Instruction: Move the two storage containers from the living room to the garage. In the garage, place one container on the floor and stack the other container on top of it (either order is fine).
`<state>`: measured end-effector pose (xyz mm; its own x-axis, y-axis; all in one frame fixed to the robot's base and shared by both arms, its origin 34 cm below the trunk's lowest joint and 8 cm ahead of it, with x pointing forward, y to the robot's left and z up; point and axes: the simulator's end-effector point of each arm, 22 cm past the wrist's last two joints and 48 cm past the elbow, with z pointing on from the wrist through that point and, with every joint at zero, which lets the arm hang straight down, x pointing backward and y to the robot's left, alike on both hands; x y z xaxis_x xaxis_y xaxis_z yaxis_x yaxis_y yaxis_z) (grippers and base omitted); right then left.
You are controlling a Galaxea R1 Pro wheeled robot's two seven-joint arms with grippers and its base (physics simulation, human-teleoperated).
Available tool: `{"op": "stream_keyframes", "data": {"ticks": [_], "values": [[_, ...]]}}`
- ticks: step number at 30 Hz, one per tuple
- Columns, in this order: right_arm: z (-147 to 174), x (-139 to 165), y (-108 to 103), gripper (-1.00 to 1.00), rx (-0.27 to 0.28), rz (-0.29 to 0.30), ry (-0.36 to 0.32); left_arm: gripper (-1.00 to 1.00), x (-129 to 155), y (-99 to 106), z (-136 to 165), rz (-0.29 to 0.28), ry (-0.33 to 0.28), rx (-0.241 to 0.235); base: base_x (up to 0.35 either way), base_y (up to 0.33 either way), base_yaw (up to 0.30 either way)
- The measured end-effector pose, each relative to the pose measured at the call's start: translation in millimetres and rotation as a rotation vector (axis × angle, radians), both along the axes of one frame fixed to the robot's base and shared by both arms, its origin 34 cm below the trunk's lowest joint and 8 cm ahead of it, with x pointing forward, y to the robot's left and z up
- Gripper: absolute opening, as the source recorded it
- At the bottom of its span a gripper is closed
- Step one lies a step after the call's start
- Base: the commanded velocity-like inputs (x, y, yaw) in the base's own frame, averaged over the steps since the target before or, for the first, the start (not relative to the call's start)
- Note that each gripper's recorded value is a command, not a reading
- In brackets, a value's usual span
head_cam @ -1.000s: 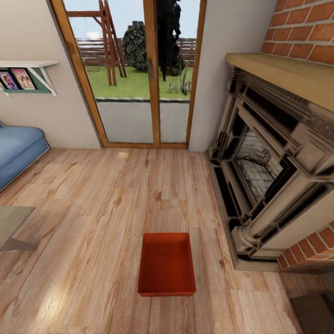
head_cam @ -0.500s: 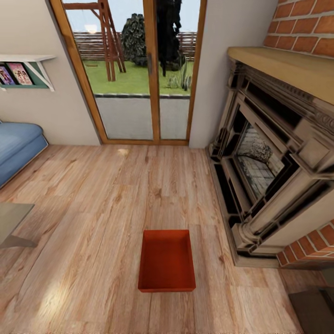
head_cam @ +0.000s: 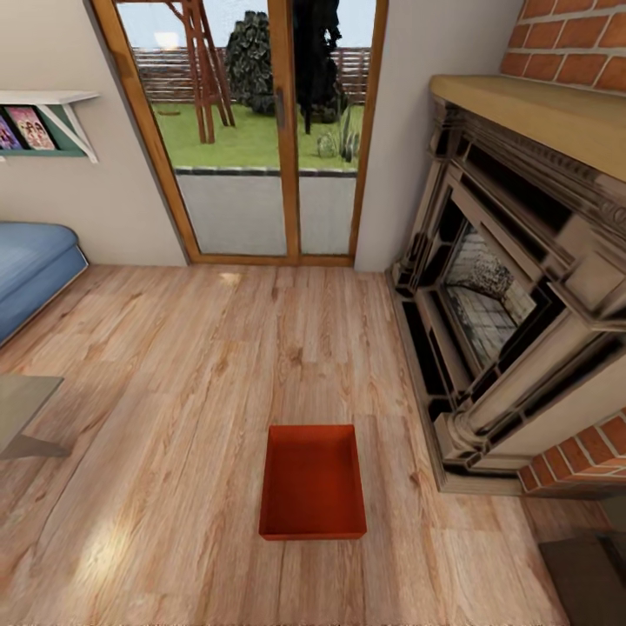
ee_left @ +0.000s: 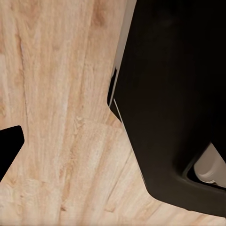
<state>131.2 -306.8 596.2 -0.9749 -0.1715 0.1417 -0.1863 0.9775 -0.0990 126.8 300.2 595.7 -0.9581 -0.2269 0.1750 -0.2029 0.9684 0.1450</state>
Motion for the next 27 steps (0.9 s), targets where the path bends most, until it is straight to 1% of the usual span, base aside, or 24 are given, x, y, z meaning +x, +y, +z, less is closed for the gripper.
{"op": "stream_keyframes", "data": {"ticks": [27], "values": [[-1,-17,3,1.0,0.005,0.001,0.043,1.0,-17,0,0,0.0,0.043,0.0,0.0,0.0,0.0]]}}
